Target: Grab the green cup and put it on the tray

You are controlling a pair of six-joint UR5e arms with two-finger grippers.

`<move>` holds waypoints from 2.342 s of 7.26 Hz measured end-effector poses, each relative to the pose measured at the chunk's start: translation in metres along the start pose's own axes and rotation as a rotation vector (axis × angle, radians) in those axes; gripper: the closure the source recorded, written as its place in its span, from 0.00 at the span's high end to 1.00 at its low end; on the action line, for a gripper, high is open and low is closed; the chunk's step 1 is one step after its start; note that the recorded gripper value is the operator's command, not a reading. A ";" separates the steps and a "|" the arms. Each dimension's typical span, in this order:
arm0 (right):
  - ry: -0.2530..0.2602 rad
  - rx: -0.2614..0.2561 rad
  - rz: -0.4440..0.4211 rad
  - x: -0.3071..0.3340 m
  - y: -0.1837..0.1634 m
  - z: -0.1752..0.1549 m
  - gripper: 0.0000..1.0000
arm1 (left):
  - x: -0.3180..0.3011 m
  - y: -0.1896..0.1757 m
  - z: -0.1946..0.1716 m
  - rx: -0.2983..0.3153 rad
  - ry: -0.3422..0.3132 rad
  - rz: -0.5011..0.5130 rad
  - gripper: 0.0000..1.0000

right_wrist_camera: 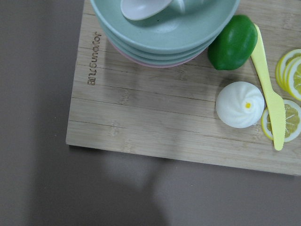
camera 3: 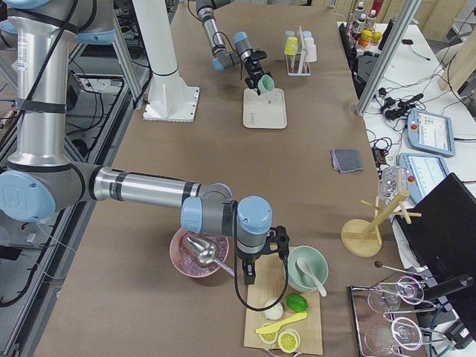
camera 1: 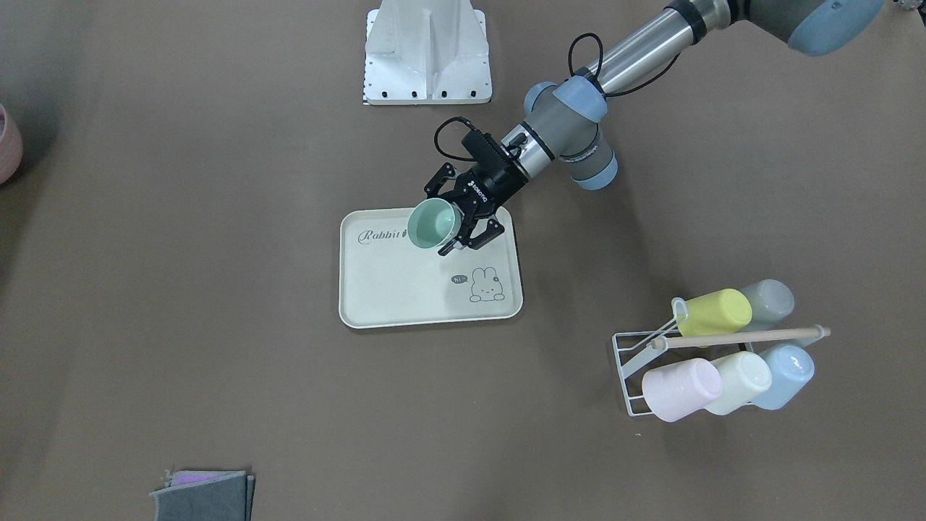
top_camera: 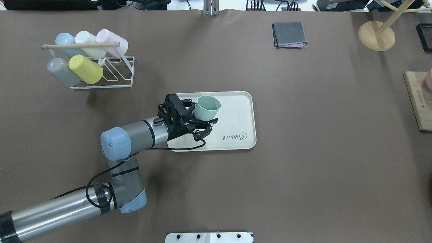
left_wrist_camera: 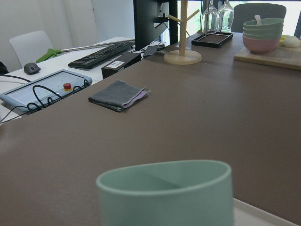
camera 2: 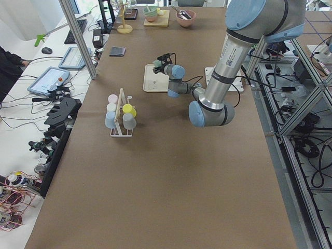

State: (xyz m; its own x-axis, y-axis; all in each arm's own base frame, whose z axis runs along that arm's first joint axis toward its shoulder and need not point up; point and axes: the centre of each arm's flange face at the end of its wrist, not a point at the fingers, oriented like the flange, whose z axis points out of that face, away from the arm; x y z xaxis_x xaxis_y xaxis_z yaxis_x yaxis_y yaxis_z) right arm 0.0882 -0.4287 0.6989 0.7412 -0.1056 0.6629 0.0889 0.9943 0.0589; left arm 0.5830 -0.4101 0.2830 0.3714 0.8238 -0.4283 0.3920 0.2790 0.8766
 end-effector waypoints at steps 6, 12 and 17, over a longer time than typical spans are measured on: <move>0.001 0.006 -0.003 0.000 0.000 -0.002 1.00 | 0.008 0.014 0.040 0.007 -0.123 0.004 0.35; 0.001 0.007 -0.003 0.000 0.000 -0.002 1.00 | 0.006 0.017 0.045 -0.025 -0.147 0.024 0.71; 0.002 0.007 -0.003 0.000 -0.001 -0.003 1.00 | 0.007 0.014 0.044 -0.021 -0.145 0.024 0.74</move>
State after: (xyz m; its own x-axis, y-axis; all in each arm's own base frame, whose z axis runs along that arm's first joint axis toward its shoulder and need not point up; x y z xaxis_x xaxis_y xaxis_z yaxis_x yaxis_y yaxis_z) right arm 0.0895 -0.4295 0.6966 0.7420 -0.1088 0.6615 0.0863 0.9940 0.0666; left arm 0.6286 -0.4222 0.2829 0.4989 0.7505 -0.4334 0.3649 0.2717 0.8905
